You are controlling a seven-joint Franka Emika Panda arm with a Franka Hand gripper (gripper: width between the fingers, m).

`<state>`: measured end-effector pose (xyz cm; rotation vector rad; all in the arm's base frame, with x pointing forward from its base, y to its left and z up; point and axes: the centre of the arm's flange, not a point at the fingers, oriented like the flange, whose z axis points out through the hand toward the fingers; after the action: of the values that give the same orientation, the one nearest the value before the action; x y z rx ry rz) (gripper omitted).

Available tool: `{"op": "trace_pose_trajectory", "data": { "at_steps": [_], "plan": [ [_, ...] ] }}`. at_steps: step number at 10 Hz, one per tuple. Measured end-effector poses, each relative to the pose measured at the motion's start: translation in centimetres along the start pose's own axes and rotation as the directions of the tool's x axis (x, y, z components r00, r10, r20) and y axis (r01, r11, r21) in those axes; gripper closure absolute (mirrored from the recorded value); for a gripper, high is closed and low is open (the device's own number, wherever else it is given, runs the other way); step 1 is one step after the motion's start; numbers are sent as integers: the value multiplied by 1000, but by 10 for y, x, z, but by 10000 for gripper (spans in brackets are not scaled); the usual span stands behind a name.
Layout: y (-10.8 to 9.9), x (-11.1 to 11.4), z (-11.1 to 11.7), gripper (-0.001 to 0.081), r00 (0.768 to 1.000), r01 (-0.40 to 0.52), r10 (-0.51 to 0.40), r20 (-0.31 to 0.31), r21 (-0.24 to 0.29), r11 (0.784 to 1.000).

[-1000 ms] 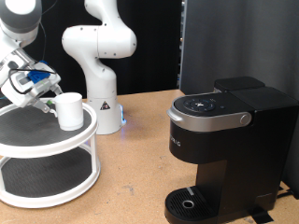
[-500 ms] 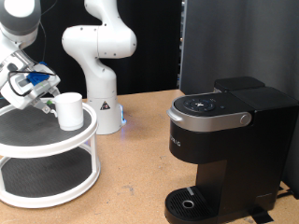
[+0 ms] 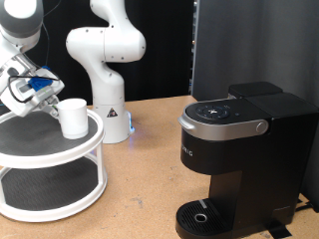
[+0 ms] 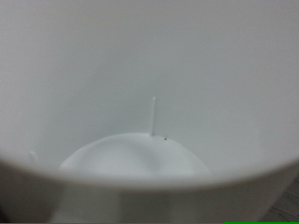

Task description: Make a cup of coffee with the keurig machine

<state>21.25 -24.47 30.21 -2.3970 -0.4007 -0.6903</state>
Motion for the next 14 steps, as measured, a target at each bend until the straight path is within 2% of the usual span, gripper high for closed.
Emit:
{"op": "trace_pose_trajectory", "data": {
  "at_steps": [1, 3, 5, 9, 11, 14],
  "plan": [
    [0, 0, 0, 735, 1000, -2, 2, -3, 0, 1000],
    [0, 1, -1, 734, 1000, -2, 3, -8, 7, 1000],
    [-4, 4, -6, 734, 1000, -1, 1, -20, 41, 999],
    [-16, 22, -38, 734, 1000, -13, 16, -25, 133, 991],
    [-22, 31, -54, 734, 1000, 0, 2, -17, 149, 989],
    [-25, 31, -55, 734, 1000, 9, -8, -8, 157, 988]
  ]
}}
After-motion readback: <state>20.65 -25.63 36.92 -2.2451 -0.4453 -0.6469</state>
